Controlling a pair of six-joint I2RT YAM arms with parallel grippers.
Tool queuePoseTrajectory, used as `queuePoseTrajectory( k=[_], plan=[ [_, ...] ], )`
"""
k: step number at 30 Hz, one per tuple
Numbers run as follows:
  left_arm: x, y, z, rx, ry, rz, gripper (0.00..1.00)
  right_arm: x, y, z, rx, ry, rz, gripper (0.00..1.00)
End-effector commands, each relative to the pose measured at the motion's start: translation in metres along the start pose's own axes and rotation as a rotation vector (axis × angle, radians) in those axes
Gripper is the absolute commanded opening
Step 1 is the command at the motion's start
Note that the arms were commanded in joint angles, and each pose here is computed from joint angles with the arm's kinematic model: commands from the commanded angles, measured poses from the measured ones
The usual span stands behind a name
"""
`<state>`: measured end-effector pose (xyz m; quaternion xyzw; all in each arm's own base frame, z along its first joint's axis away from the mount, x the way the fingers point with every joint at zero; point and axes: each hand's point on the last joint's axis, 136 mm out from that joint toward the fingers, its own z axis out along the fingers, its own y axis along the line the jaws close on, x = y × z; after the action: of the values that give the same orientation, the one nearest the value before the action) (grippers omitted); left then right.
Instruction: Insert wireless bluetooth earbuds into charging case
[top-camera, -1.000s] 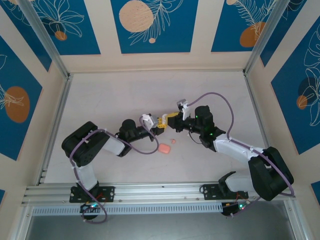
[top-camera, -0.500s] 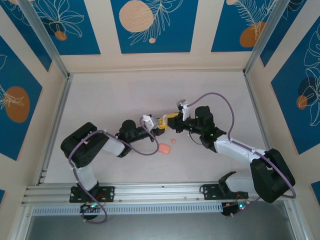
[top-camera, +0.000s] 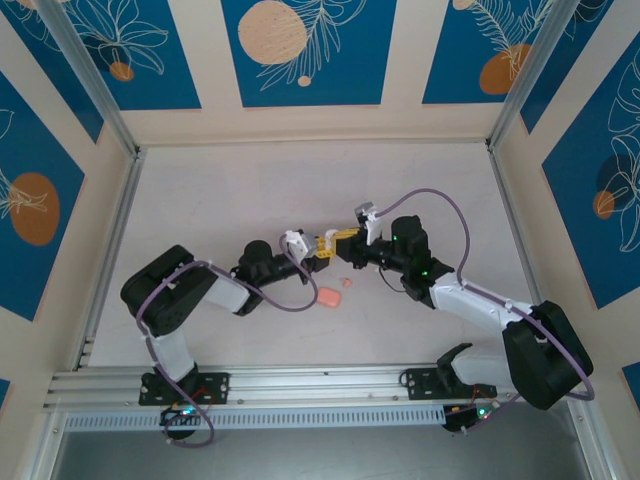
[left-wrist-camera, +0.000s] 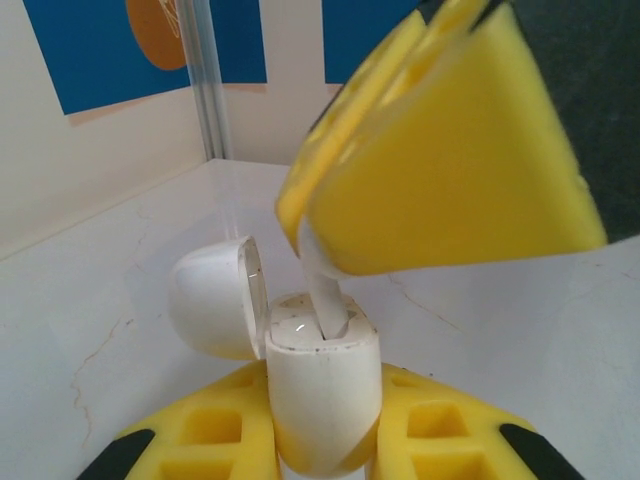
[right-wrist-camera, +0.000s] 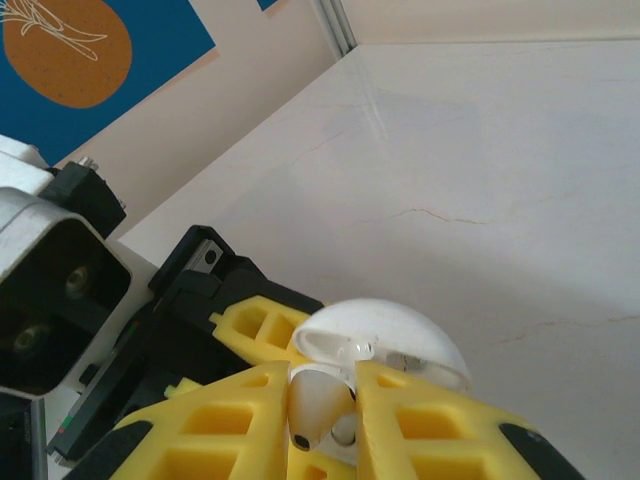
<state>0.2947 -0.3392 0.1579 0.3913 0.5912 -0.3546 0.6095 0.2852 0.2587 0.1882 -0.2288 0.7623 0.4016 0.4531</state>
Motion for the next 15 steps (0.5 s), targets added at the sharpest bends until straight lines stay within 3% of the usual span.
queuePoseTrajectory(
  k=[1,15],
  plan=[
    [-0.046,0.005,-0.002,-0.034,-0.135,0.062,0.19,0.026,0.001,-0.001,-0.005,0.076,0.037,0.23],
    [-0.046,0.001,-0.002,-0.021,-0.137,0.069,0.19,0.013,0.0,0.001,0.011,0.049,0.036,0.28]
  ],
)
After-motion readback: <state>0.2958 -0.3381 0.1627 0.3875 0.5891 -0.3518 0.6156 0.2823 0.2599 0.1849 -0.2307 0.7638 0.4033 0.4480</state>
